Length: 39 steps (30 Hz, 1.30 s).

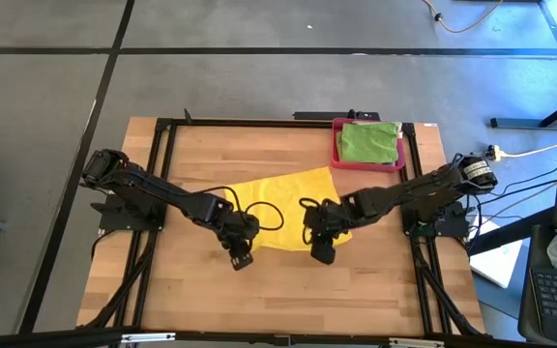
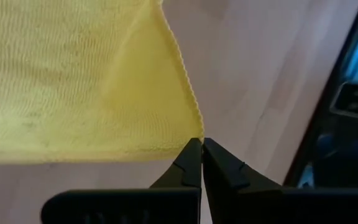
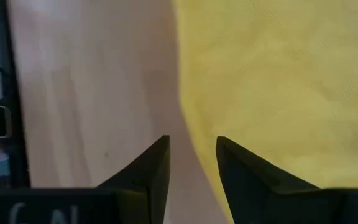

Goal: Fold microfiber towels
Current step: Fold the yellow towel

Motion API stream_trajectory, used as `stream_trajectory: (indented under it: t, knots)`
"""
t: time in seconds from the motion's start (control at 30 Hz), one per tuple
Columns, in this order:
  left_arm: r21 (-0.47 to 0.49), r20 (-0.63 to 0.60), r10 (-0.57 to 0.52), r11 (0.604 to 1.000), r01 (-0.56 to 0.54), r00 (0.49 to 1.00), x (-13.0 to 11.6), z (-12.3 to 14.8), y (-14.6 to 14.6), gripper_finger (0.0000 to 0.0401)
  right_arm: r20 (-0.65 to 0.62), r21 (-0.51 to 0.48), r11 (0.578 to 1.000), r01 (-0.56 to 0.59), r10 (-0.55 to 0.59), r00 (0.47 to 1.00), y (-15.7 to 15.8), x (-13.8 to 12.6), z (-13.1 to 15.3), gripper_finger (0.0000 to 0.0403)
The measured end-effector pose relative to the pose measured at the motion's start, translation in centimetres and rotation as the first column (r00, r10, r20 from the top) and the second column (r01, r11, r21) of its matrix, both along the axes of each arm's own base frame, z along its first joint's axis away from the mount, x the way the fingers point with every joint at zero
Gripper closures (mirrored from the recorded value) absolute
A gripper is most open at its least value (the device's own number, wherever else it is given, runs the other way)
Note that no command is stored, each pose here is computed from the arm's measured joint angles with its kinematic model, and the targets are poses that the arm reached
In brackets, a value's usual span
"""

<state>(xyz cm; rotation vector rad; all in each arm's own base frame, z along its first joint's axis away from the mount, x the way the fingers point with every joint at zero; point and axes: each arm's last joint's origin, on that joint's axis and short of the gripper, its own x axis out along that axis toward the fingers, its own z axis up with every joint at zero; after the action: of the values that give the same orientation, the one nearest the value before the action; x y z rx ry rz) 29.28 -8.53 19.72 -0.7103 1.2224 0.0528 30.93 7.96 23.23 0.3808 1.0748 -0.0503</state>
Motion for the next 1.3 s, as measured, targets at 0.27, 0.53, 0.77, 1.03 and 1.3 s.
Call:
stream_trajectory:
  t: [0.27, 0.53, 0.77, 1.03, 1.3]
  knots:
    - [-0.077, 0.054, 0.047, 0.996, -0.043, 0.997, 0.4, 0.5, -1.6, 0.0401, 0.277, -0.154, 0.984, -0.086, 0.127, 0.953, 4.3, 0.5, 1.4, 0.0250]
    - [-0.145, 0.129, 0.078, 0.988, -0.059, 0.989, 0.9, 1.1, -2.7, 0.0401, 0.313, -0.091, 0.995, -0.039, 0.066, 0.947, 6.2, 0.1, 1.6, 0.0215]
    - [-0.178, 0.175, 0.069, 0.983, -0.038, 0.982, 1.5, 1.4, -2.1, 0.0401, 0.460, -0.160, 0.987, -0.024, 0.096, 0.883, 8.1, 2.1, 0.8, 0.0200]
    - [-0.190, 0.180, 0.087, 0.980, -0.052, 0.980, 1.8, 1.5, -1.1, 0.0401, 0.443, -0.306, 0.948, -0.086, 0.222, 0.868, 8.9, 7.3, -0.6, 0.0173]
    - [-0.203, 0.187, 0.064, 0.979, -0.025, 0.980, 1.9, 1.5, -1.1, 0.0401, 0.303, -0.256, 0.954, -0.155, 0.231, 0.925, 10.0, 9.9, -3.0, 0.0185]
